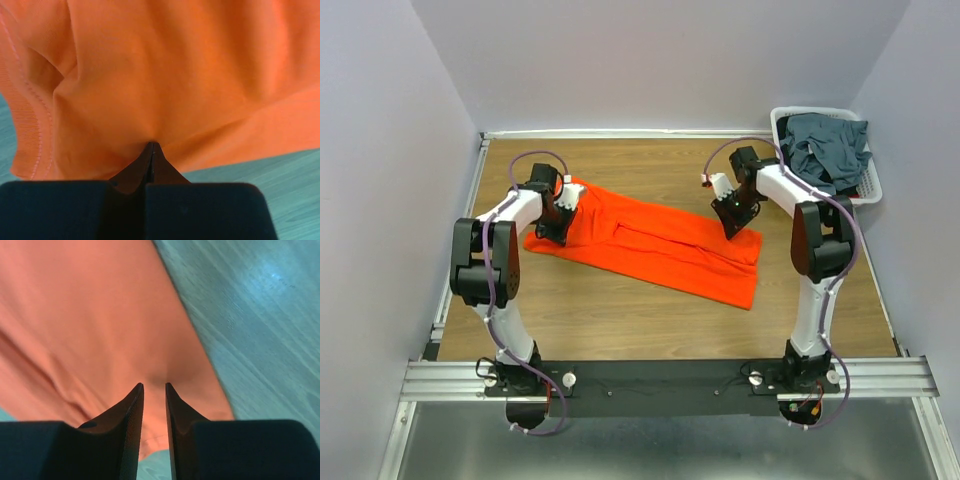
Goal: Fold and stack the t-shirts
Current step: Fold the tshirt
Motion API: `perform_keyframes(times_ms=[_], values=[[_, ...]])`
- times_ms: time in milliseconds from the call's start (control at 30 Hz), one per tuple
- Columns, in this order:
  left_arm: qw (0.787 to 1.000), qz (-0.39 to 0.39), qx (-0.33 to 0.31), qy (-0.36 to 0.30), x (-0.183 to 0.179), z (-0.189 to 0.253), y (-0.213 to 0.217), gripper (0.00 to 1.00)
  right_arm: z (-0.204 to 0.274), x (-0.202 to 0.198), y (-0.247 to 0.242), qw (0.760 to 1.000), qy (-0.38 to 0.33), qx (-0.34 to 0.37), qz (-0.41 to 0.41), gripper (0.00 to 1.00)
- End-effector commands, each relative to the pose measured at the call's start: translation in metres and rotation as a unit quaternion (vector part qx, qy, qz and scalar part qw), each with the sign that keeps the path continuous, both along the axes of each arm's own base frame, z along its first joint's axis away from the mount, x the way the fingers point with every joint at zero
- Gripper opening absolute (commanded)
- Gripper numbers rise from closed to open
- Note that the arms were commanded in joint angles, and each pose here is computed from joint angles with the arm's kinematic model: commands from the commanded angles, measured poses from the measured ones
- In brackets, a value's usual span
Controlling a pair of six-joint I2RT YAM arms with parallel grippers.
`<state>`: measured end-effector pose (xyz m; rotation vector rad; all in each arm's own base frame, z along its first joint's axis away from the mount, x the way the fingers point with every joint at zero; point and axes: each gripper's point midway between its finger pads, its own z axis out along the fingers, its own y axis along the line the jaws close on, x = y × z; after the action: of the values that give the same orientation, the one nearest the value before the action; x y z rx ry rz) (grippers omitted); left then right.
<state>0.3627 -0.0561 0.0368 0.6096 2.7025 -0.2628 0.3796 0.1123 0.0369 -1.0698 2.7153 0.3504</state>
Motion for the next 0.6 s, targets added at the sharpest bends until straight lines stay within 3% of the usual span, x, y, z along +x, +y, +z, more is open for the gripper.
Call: perform_keyframes(times_ms=[0, 200, 267, 300, 333, 367, 400, 467, 500, 567], values=[[0.999, 0.028, 0.025, -0.014, 0.015, -0.009, 0.011, 0.00, -0.012, 0.004, -0.015, 0.999, 0.002, -0.040, 0.012, 0.30], [0.999, 0.030, 0.037, 0.008, 0.041, -0.039, 0.013, 0.00, -0.043, -0.034, -0.021, 0.997, 0.059, -0.046, 0.026, 0.25], [0.999, 0.026, 0.040, -0.007, 0.068, -0.037, 0.012, 0.00, -0.048, -0.055, -0.018, 0.996, 0.082, -0.039, 0.026, 0.25], [0.999, 0.020, 0.043, 0.013, 0.071, -0.056, 0.012, 0.00, -0.048, -0.065, -0.012, 0.995, 0.092, -0.027, 0.025, 0.25], [0.999, 0.016, 0.041, -0.019, 0.103, -0.043, 0.010, 0.00, -0.047, -0.073, -0.008, 0.995, 0.098, -0.019, 0.026, 0.25], [0.999, 0.007, 0.045, 0.009, 0.106, -0.066, 0.009, 0.00, -0.046, -0.099, 0.004, 0.992, 0.120, -0.002, 0.030, 0.25], [0.999, -0.005, 0.026, -0.042, 0.150, -0.037, 0.000, 0.00, -0.042, -0.112, 0.015, 0.991, 0.132, 0.018, 0.035, 0.25], [0.997, -0.020, 0.007, -0.069, 0.184, -0.019, -0.011, 0.00, -0.025, -0.159, 0.052, 0.975, 0.187, 0.101, 0.063, 0.30], [0.994, -0.026, -0.013, -0.106, 0.214, 0.008, -0.021, 0.00, -0.007, -0.166, 0.064, 0.972, 0.181, 0.131, 0.073, 0.32], [0.987, -0.030, -0.033, -0.153, 0.237, 0.042, -0.030, 0.00, 0.013, -0.173, 0.080, 0.964, 0.182, 0.175, 0.079, 0.34]])
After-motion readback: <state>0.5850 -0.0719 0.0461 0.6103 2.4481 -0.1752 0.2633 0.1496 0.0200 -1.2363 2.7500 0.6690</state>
